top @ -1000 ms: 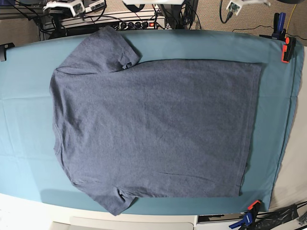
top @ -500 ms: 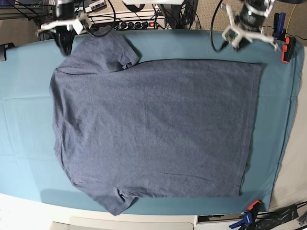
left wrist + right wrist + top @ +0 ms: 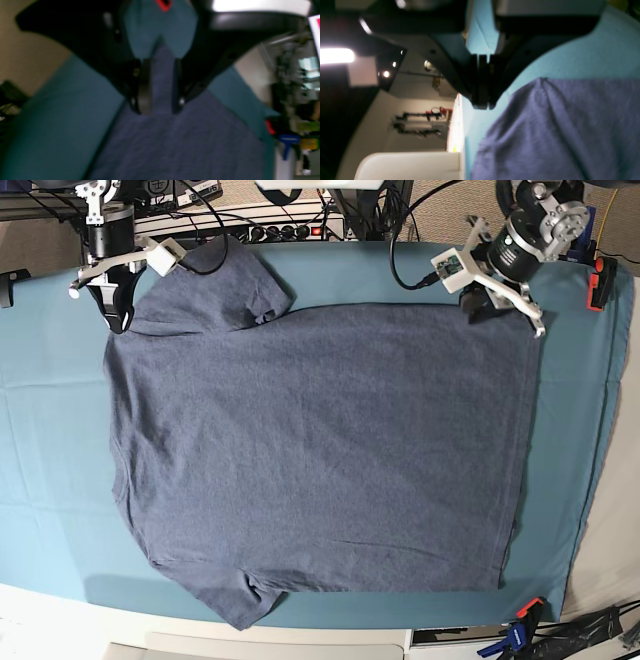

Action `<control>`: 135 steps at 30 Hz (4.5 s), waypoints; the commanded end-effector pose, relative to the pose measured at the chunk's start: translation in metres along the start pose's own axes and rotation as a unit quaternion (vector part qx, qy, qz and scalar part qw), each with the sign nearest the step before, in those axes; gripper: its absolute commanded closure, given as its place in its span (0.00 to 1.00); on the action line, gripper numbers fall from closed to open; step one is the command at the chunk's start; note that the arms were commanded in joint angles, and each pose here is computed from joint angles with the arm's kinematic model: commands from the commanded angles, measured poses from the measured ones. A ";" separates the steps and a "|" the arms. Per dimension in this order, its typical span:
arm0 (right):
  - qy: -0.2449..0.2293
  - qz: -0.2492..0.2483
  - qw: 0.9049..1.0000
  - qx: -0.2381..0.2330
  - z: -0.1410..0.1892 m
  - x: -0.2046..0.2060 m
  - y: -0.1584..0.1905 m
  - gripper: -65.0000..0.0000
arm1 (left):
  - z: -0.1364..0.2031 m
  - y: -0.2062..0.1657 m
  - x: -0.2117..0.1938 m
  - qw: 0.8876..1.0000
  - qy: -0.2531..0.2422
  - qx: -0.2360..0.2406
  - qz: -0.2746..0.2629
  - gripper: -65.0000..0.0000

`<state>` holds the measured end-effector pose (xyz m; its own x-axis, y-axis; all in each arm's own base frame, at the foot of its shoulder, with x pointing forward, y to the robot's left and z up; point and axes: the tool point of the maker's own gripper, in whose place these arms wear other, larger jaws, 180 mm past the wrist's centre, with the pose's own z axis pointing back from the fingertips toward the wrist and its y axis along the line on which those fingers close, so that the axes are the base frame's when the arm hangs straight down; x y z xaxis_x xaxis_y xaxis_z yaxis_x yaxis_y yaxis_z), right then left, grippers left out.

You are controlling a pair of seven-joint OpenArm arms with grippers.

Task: Fold the T-shirt properly
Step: 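Move both grippers down to the shirt's shoulder corners and grasp them, then lift the shoulder corners with both grippers and pull toward the robot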

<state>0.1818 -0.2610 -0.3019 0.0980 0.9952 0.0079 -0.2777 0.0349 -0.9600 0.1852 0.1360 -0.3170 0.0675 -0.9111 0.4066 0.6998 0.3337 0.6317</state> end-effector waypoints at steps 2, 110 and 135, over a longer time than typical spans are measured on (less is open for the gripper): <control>-0.011 0.018 1.000 -0.006 -0.003 0.000 -0.009 1.00 | 0.004 0.012 -0.001 0.999 0.000 0.018 -0.038 0.75; -0.035 0.144 0.967 0.209 -0.034 -0.004 0.040 1.00 | -0.004 -0.018 -0.074 0.993 0.084 -0.024 -0.080 0.67; -0.043 0.142 0.966 0.210 -0.033 -0.001 0.041 1.00 | -0.016 -0.012 -0.110 0.989 0.113 0.012 -0.092 0.63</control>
<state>0.1941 -0.2615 -0.3608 -0.1087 0.9779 -0.1788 -0.6755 -0.2046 -0.7084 0.1764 0.2277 -0.3872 0.1135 -0.9855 0.1261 0.7139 0.1691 0.6795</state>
